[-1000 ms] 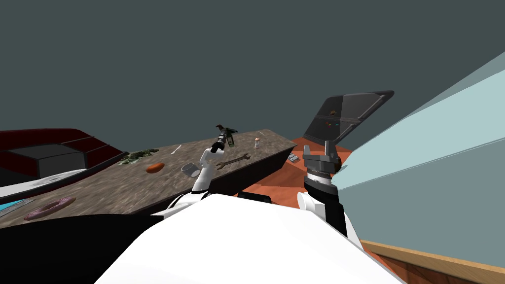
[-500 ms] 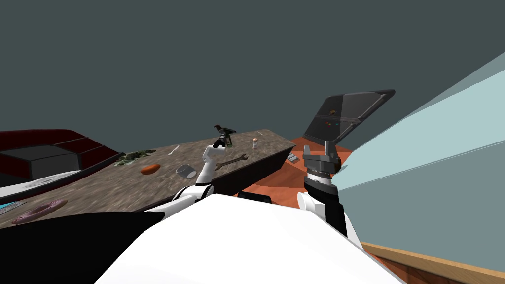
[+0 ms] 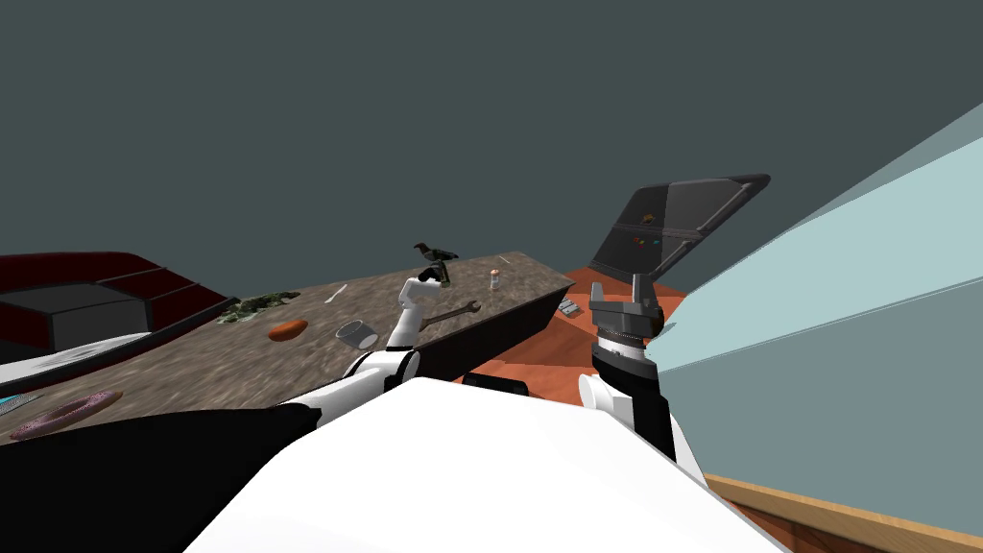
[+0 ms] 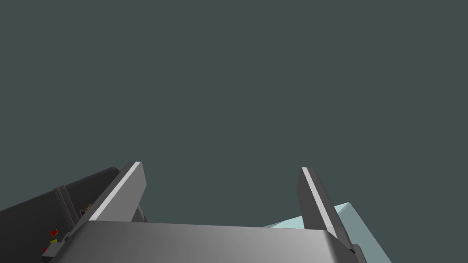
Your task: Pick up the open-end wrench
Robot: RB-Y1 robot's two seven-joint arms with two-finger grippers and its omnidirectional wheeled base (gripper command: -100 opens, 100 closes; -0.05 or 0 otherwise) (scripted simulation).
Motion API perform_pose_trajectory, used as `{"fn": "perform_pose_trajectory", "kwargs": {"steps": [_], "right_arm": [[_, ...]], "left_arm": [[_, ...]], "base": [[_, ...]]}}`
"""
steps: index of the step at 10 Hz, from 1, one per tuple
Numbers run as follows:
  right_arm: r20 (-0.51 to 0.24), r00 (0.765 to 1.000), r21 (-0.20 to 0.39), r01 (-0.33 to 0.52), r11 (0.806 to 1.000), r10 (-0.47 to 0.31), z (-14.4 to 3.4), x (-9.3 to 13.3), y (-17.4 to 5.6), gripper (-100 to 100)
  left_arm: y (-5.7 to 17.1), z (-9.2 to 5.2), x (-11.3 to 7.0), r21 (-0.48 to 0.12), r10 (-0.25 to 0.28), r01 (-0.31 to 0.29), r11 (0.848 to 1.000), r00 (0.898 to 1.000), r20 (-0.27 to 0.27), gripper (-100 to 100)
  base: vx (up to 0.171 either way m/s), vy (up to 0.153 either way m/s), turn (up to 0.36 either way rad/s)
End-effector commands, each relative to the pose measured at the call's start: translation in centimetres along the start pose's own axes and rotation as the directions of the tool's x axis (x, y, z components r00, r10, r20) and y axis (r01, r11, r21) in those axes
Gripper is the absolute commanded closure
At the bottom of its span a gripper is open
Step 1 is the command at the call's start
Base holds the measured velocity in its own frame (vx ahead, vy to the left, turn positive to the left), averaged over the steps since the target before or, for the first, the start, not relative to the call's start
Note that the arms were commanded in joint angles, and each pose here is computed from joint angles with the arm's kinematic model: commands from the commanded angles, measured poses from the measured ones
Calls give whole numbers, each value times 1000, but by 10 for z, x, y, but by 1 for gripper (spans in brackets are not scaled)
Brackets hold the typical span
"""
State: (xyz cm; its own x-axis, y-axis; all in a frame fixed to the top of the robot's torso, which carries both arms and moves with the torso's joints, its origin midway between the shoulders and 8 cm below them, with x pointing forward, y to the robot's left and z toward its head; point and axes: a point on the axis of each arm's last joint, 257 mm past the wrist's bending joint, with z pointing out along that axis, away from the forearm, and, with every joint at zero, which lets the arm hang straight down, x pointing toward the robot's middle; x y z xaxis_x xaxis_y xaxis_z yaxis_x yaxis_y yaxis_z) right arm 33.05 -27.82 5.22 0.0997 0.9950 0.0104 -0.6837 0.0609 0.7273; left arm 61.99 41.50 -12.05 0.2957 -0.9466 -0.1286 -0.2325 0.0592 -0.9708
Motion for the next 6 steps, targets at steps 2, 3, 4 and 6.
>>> {"fn": "perform_pose_trajectory", "kwargs": {"steps": [2,3,4,6], "right_arm": [[0,1000,0,0,1000,0,0,0,0,0],[0,1000,0,0,1000,0,0,0,0,0],[0,1000,0,0,1000,0,0,0,0,0],[0,1000,0,0,1000,0,0,0,0,0]], "left_arm": [[10,13,5,-88,-35,35,996,999,-1,-100],[20,17,7,-127,-36,36,991,999,3,-100],[25,17,6,-143,-35,36,989,999,6,-100],[32,23,12,-212,-58,58,975,998,6,-100]], "base": [[23,-47,6],[16,-44,7],[5,-18,-1],[3,-29,9]]}}
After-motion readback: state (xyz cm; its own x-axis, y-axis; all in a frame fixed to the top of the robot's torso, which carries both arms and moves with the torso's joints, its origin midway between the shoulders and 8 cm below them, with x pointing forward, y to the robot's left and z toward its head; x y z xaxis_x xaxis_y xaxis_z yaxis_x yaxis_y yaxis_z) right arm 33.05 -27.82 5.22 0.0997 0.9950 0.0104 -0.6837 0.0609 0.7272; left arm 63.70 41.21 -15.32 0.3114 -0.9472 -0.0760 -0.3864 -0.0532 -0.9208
